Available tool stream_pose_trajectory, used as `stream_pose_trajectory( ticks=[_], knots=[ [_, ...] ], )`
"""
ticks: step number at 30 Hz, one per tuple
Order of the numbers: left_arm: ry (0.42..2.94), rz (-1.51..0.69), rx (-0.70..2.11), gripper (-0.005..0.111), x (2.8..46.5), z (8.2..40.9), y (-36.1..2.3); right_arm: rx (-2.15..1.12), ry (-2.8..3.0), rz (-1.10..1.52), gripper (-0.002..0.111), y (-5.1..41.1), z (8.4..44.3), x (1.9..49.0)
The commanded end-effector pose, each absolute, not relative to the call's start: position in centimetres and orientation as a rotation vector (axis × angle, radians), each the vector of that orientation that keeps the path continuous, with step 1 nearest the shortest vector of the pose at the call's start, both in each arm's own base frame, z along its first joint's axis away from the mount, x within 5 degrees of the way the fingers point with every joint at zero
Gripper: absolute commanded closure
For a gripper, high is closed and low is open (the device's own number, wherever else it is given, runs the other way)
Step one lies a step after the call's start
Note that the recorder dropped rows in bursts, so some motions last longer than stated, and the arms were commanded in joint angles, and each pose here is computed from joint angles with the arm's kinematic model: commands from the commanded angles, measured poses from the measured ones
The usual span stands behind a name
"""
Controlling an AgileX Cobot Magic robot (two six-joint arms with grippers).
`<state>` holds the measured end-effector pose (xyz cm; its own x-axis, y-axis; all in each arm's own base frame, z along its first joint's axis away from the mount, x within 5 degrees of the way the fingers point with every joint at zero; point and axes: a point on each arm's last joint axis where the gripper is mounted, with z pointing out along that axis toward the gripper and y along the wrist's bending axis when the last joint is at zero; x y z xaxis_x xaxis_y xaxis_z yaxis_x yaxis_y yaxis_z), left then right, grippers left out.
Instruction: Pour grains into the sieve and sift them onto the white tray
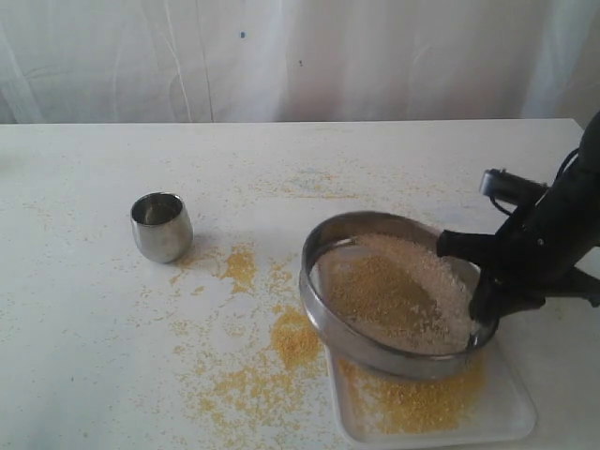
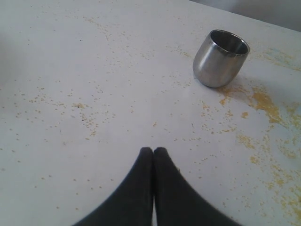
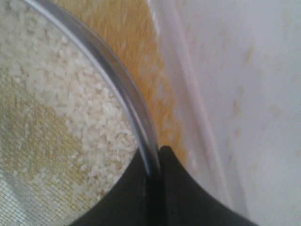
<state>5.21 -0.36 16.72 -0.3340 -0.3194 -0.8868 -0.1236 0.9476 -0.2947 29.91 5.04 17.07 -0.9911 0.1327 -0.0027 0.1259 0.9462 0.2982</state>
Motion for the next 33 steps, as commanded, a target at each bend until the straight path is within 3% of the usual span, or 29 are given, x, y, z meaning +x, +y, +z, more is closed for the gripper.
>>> stream_pose_trajectory(
  ticks=[1,13,18,33],
  knots=[
    [1.915,-0.213,-0.329,0.107,5.2,16.6,-0.4,0.172,3.215,0.559,0.108,6.3,16.5,27.7],
    [1.915,-0.213,-0.329,0.107,5.2,16.6,-0.4,0.143,2.914,0.399,0.108,5.8,15.4,30.5],
    [1.915,-0.213,-0.329,0.107,5.2,16.6,-0.4,0.197,3.122,0.490,0.108,6.3,15.4,28.4],
    [1.915,-0.213,-0.329,0.107,5.2,16.6,-0.4,0.230,3.010,0.477,0.108,6.2,16.2,29.6]
  ],
)
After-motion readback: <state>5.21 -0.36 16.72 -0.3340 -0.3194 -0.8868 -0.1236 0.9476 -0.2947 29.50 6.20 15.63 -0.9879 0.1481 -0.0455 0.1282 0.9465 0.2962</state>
